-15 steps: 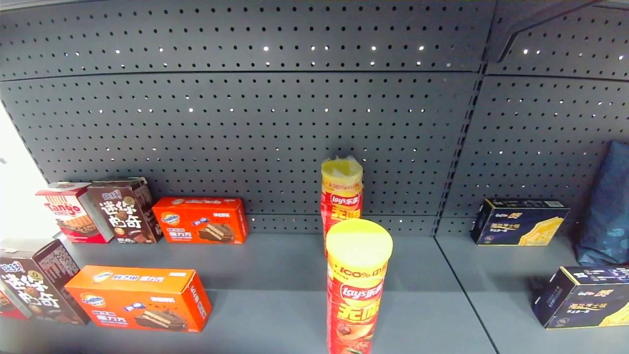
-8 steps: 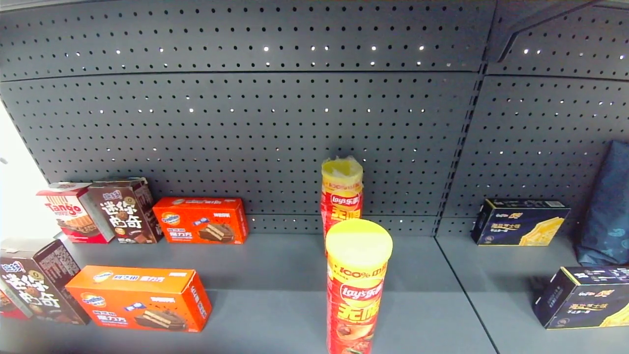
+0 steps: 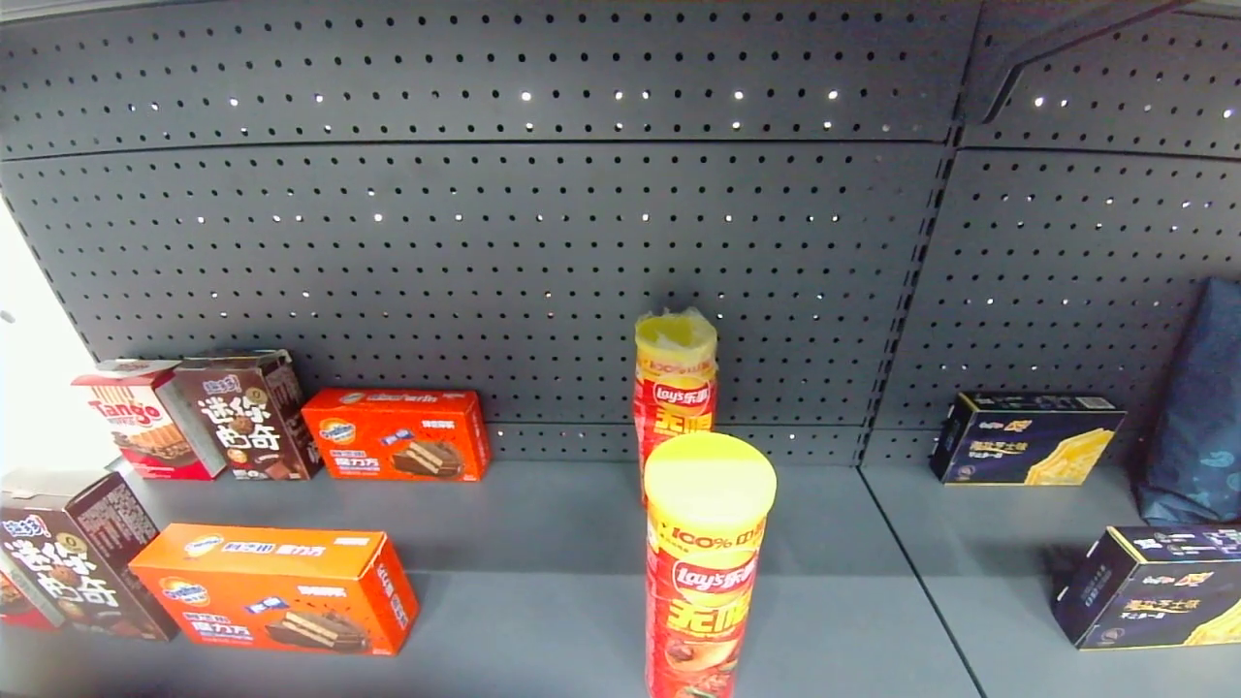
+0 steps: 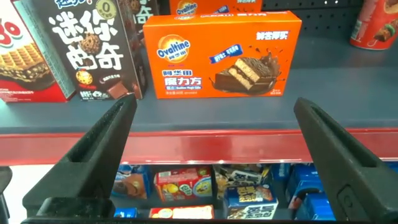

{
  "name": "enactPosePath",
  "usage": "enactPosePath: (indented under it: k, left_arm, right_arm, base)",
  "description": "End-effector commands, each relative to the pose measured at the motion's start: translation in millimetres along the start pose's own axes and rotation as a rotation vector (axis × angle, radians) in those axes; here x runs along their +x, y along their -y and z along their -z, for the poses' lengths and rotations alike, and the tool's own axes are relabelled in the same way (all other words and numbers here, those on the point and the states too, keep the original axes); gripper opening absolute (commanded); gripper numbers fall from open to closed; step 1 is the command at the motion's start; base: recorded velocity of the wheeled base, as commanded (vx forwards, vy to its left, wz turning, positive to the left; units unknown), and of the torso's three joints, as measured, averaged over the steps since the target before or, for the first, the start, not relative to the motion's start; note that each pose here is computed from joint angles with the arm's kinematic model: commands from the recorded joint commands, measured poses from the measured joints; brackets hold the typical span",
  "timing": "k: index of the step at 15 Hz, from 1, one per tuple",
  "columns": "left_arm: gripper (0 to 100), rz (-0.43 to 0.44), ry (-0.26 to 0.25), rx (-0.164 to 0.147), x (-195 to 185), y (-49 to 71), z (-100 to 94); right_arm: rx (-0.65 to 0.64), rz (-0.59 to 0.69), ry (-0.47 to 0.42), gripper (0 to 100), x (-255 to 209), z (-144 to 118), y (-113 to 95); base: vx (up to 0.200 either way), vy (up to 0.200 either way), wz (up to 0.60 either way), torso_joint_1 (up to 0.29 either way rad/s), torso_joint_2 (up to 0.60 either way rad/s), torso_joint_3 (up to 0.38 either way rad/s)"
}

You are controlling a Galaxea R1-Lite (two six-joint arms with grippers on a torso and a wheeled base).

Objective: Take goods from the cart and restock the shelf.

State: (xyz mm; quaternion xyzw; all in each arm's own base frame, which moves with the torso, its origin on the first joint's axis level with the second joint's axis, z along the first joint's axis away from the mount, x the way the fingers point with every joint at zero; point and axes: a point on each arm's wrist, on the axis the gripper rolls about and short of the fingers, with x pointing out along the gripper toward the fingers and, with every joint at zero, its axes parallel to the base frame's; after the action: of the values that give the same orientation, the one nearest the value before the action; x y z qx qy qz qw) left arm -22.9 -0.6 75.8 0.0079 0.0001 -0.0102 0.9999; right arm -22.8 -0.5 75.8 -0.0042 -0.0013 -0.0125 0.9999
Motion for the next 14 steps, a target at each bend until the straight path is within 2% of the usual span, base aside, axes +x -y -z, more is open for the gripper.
enactPosePath:
  k: [1,8,11,14]
  left_arm:
    - [100,0.0,0.0,-0.002,0.0,0.0,0.0]
    - [100,0.0,0.0,0.001,0.0,0.0,0.0]
    - [100,-0.001,0.002,0.0,-0.1,0.0,-0.4]
    - [100,0.0,0.0,-0.002,-0.1,0.0,-0.2]
  right_arm:
    - [-0.001,0.001,-0.001,100,0.1,-0.1,0.0]
    - [-0.039,-0.006,0.004,100,0.0,-0.3,-0.2]
    - [-0.001,-0.018,-0.069,100,5.3,-1.4,-0.1]
    - [0.007,-0.005,-0.006,100,0.6,-0.4,-0.2]
  base:
    - [0.0,0.0,0.0,0.0,0.0,0.0]
    - [0.0,0.0,0.0,0.0,0.0,0.0]
    - [0.0,0.0,0.0,0.0,0.0,0.0]
    - [0.0,0.0,0.0,0.0,0.0,0.0]
